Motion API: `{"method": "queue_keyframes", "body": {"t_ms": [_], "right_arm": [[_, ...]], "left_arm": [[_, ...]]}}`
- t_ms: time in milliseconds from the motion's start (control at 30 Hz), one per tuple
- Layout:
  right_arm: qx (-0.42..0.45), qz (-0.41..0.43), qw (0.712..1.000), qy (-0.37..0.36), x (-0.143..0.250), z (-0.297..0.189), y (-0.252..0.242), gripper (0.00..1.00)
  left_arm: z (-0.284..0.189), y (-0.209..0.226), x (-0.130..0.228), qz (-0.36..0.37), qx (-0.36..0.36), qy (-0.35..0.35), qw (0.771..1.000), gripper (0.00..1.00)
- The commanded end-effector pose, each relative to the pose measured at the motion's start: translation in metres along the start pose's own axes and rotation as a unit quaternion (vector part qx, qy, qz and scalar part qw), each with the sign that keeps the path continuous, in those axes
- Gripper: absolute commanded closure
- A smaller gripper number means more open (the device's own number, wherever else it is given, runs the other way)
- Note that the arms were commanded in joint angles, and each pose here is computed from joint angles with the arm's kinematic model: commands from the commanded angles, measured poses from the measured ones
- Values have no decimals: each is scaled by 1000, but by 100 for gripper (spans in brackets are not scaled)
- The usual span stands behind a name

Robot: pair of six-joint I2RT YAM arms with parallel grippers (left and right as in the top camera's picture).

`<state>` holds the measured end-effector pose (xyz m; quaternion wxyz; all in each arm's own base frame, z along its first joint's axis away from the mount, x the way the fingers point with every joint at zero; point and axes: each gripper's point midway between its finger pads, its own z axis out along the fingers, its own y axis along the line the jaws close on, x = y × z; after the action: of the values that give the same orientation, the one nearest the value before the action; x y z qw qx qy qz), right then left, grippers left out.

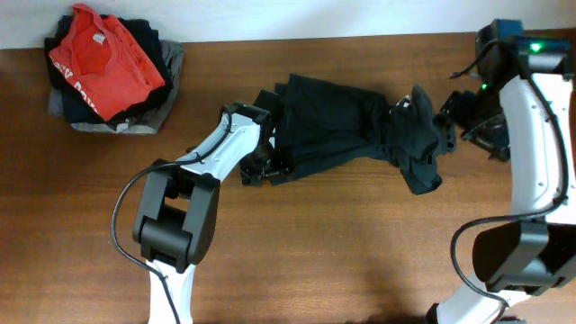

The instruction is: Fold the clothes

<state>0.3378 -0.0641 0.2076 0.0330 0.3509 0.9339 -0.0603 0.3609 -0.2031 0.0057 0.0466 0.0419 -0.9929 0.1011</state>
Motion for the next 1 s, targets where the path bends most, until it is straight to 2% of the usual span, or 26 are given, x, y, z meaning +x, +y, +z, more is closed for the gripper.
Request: {"method": "queue_keyframes", "body": {"t_ms": [0, 67, 467, 600, 767, 967], "right_arm": [[6, 8, 1000, 21, 7, 23, 0, 4], [5, 7, 1000, 29, 9, 34, 3, 4], [-7, 6, 996, 88, 36, 88, 11, 4], [-22, 10, 994, 105, 44, 105, 15, 4], [-35, 29, 993, 111, 42, 123, 10, 4], [-67, 39, 987, 140, 51, 143, 7, 5]], "left_arm": [[11, 7, -8, -3, -15, -12, 1000, 24], [10, 6, -11, -2, -17, -18, 1000, 26], [-2, -2, -14, 49, -84, -54, 994, 26], [-2, -3, -13, 53, -89, -56, 993, 28], [-2, -3, -14, 53, -88, -57, 993, 37], [-2, -3, -14, 53, -88, -58, 993, 37]]}}
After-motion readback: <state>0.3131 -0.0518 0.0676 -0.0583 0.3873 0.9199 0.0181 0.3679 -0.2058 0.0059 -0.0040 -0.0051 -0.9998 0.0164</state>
